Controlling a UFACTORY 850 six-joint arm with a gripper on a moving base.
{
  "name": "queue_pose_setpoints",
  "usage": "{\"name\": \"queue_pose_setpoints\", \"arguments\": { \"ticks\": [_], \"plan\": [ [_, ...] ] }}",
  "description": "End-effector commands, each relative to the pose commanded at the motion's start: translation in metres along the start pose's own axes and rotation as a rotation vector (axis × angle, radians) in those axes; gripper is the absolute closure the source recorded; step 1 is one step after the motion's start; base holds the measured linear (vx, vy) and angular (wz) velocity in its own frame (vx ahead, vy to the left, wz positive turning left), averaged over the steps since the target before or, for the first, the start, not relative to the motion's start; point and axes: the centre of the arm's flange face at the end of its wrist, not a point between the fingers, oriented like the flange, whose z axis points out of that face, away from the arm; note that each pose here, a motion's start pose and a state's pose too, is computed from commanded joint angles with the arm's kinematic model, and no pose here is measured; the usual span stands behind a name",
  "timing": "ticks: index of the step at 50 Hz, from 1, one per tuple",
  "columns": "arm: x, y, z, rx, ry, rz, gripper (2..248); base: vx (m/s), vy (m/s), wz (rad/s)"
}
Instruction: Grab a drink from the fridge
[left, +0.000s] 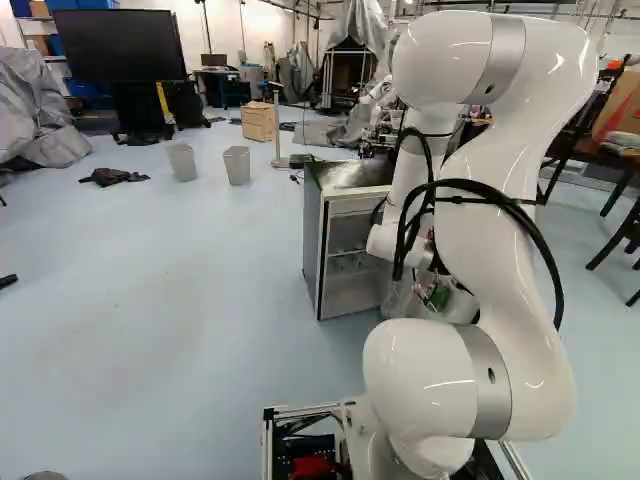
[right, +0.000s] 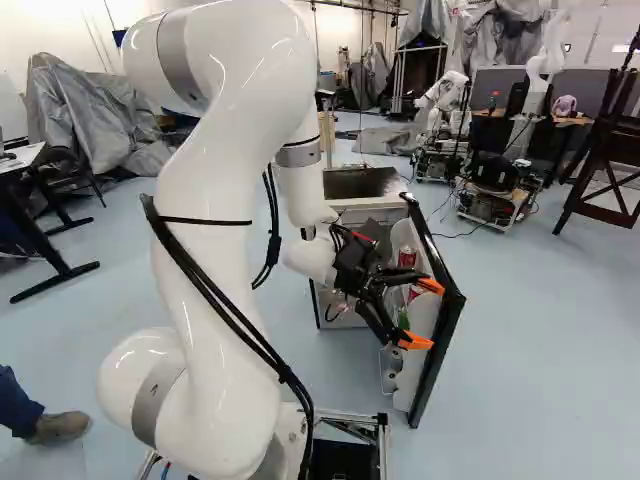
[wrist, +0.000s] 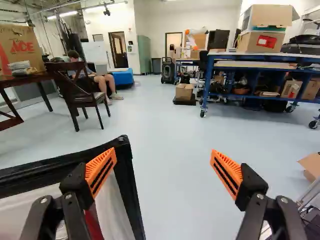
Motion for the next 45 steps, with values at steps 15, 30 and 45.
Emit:
{"name": "queue_pose_setpoints", "arguments": {
  "ticks": [15,30,45],
  "plan": [
    [0.000,-0.006,0.000,-0.002,-0.002,0.011,3,0.000,0.000,0.000],
    [0.002,-0.019,0.004,-0.015,-0.004,0.035,3,0.000,0.000,0.000],
    [0.003,-0.033,0.008,-0.029,-0.007,0.060,3,0.000,0.000,0.000]
  ]
}}
